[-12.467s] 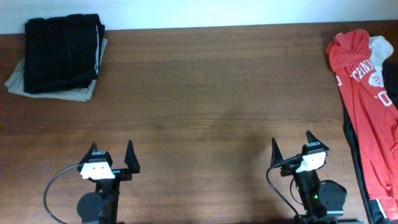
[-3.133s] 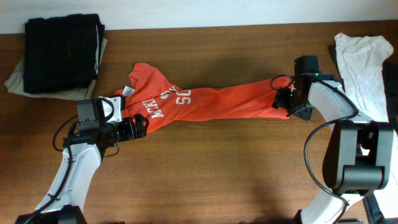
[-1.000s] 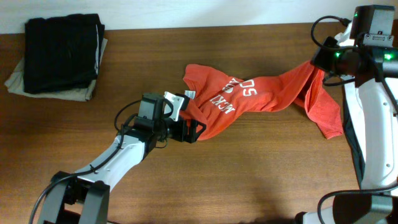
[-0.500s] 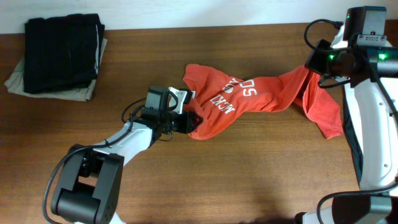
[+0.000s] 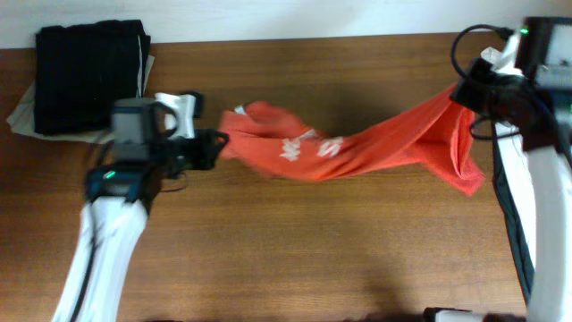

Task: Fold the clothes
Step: 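Lift the T-shirt with both grippers and stretch it apart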

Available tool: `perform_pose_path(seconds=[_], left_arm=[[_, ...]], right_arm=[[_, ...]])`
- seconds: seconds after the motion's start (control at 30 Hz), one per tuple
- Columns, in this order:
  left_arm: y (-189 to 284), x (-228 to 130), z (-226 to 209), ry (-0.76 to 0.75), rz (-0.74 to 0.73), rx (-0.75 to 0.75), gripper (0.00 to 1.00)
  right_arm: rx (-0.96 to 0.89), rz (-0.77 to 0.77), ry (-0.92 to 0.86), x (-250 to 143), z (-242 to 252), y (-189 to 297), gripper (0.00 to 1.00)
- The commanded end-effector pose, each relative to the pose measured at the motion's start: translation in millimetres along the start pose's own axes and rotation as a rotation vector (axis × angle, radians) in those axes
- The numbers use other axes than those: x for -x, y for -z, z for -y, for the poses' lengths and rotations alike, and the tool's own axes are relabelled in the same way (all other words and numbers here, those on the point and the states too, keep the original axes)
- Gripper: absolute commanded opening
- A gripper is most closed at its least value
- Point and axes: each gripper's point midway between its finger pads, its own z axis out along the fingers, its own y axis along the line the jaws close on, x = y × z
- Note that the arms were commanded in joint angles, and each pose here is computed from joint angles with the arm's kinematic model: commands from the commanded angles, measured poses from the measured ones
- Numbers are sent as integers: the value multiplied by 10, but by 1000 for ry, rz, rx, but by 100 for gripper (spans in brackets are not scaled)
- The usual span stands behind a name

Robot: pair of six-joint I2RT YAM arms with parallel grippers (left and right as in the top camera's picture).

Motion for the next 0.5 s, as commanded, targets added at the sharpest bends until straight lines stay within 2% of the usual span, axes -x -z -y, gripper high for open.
perform_pose_path(seconds=[0.0,0.1,0.17,0.27,0.37,0.47], left_arm=[[698,266,363,-86,152,2,0],[1157,367,605,-122,233,47,0],[1483,507,596,-130,312,178,0],[1695,709,388,-118,396,358,0],[1483,754,17,-64,335,474,0],[968,746,-384,-9,199,508,0]], right_arm=[[128,94,17,22,-244,541,4],[174,161,22,16,-307,883,4],[188,222,11,61,-325,1113,4],[204,275,-2,180,-367,1201,4],[180,229,-17,224,-348,935,4],[92,147,-36,273,-226,397,4]])
